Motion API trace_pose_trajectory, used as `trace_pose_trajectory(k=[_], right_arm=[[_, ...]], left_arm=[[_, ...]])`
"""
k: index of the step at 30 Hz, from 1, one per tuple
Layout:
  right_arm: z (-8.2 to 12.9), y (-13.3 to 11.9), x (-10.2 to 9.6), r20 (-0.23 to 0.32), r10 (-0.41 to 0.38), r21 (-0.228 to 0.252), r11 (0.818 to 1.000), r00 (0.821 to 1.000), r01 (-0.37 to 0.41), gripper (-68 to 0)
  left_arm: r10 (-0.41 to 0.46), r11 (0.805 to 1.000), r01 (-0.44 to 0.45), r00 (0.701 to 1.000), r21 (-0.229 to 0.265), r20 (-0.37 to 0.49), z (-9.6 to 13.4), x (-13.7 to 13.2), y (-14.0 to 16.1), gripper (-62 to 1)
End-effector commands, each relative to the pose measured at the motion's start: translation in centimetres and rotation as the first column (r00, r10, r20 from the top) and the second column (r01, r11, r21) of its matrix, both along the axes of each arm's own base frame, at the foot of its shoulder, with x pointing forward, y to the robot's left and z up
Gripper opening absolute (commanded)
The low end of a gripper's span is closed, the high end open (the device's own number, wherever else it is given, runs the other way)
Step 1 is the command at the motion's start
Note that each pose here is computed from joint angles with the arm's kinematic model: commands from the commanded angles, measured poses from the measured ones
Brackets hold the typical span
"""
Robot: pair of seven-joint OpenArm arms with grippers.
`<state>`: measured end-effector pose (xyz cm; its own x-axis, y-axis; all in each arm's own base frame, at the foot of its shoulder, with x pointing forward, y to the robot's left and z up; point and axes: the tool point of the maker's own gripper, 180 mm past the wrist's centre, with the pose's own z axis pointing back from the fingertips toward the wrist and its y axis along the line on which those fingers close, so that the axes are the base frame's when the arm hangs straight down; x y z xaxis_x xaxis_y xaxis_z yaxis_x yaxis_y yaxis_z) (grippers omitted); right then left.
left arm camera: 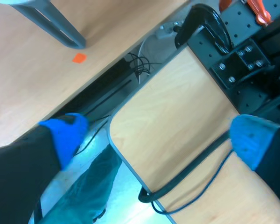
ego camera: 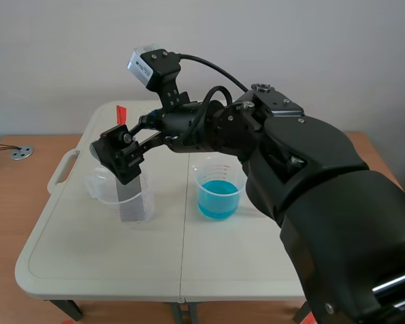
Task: Hold the metal plate by the orange handle, dip it into the blue solution, take it out and point at it, then put the plate back in the beaker on the left.
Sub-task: 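Return to the home posture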
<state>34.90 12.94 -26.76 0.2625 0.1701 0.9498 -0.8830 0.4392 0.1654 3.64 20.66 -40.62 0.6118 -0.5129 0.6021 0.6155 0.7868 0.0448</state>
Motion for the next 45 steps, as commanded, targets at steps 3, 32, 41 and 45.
trace_pose_trajectory(k=[3,32,41,45], right_arm=[[3.2,1.0,0.7,0.059,0.005,0.087,0.996,0.998,-0.011,-1.1],[4.2,-18.0,-2.6,0.215,-0.246,-0.068,0.962,0.945,0.266,-1.2],[4.6,-19.5,-6.8,0.216,-0.238,-0.107,0.958,0.947,0.265,-1.2],[4.5,-19.9,-8.3,0.213,-0.228,-0.135,0.956,0.95,0.26,-1.2]], left_arm=[[0.004,1.0,-0.004,1.0,-0.01,0.02,0.3,0.5,-0.2,1.4],[0.072,0.948,0.142,0.777,-0.286,0.625,16.1,18.4,-7.4,1.4],[0.139,0.94,0.131,0.695,-0.315,0.705,20.2,21.4,-9.1,1.4],[0.14,0.931,0.154,0.69,-0.332,0.71,20.8,21.8,-11.3,1.4]])
